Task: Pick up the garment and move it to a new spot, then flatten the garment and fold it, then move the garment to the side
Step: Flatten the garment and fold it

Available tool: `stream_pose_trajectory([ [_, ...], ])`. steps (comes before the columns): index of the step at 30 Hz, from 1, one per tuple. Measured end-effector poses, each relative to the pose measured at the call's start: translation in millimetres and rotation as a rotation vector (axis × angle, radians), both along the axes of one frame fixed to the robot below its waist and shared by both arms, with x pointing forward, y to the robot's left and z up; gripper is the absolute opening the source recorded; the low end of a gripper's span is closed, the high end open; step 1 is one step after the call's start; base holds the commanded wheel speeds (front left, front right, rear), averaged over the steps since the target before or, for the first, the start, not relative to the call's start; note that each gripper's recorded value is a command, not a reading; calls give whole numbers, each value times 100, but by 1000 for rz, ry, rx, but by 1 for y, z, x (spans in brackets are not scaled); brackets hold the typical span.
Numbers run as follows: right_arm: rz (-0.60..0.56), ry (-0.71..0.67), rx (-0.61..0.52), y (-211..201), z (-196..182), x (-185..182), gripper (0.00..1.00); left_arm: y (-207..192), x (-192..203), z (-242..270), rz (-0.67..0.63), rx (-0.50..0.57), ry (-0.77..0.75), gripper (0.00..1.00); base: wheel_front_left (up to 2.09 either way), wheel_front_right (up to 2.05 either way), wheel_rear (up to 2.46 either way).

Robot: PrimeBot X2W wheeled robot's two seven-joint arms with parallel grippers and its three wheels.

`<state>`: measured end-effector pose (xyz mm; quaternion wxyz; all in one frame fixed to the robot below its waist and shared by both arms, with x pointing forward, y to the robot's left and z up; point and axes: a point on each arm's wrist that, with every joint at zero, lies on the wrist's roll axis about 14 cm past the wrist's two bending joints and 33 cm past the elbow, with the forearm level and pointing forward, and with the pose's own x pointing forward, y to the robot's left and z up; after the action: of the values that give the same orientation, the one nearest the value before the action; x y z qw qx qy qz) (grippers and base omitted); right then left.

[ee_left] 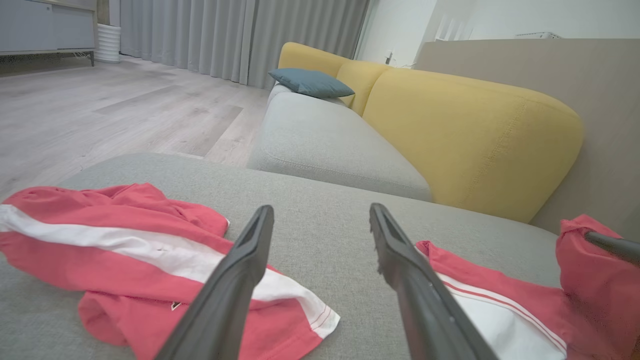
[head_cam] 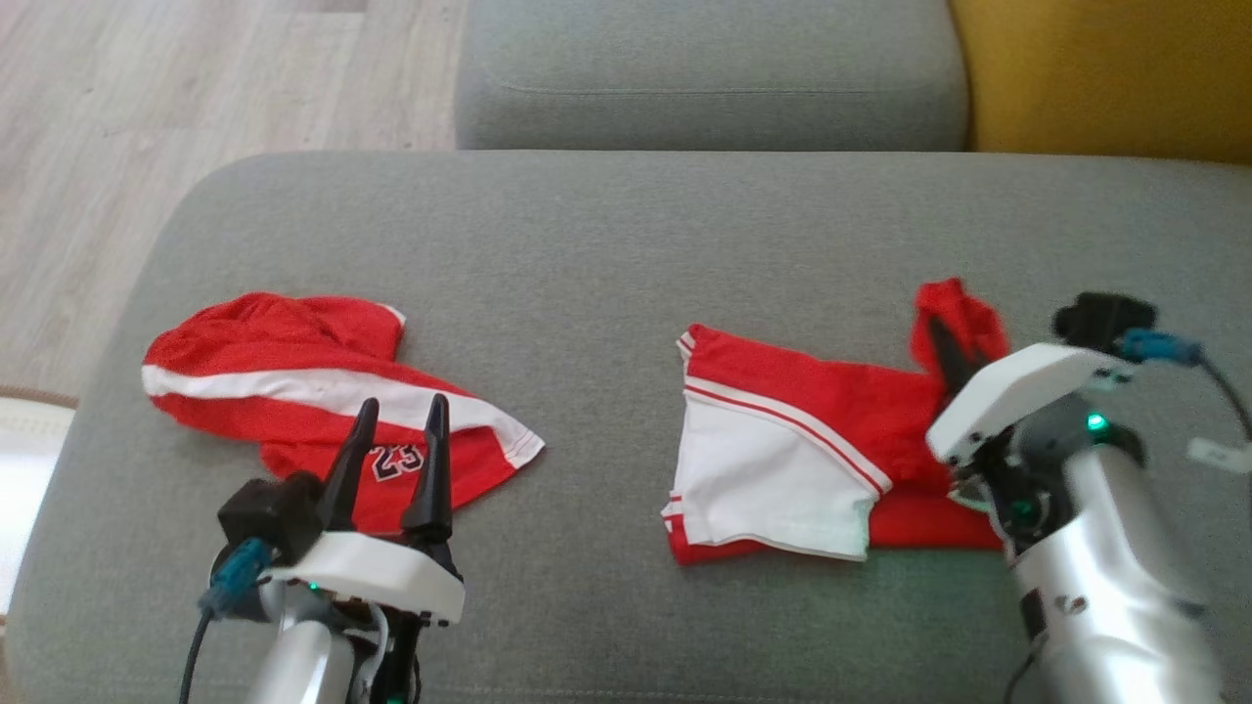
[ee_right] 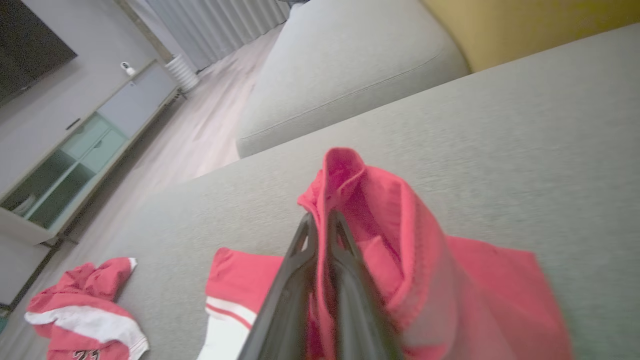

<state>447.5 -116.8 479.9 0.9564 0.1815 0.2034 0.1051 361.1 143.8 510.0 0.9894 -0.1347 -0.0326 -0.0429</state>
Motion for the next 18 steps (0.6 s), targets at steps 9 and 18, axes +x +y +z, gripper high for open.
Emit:
stream_pose_trajectory([
  [9, 103, 59, 197, 68, -29, -17, 0, 8, -8, -9, 32, -12, 31, 100, 0, 0, 0],
  [18, 187, 105, 277, 125, -47, -24, 0, 20, -16, -23, 70, -10, 73, 100, 0, 0, 0],
])
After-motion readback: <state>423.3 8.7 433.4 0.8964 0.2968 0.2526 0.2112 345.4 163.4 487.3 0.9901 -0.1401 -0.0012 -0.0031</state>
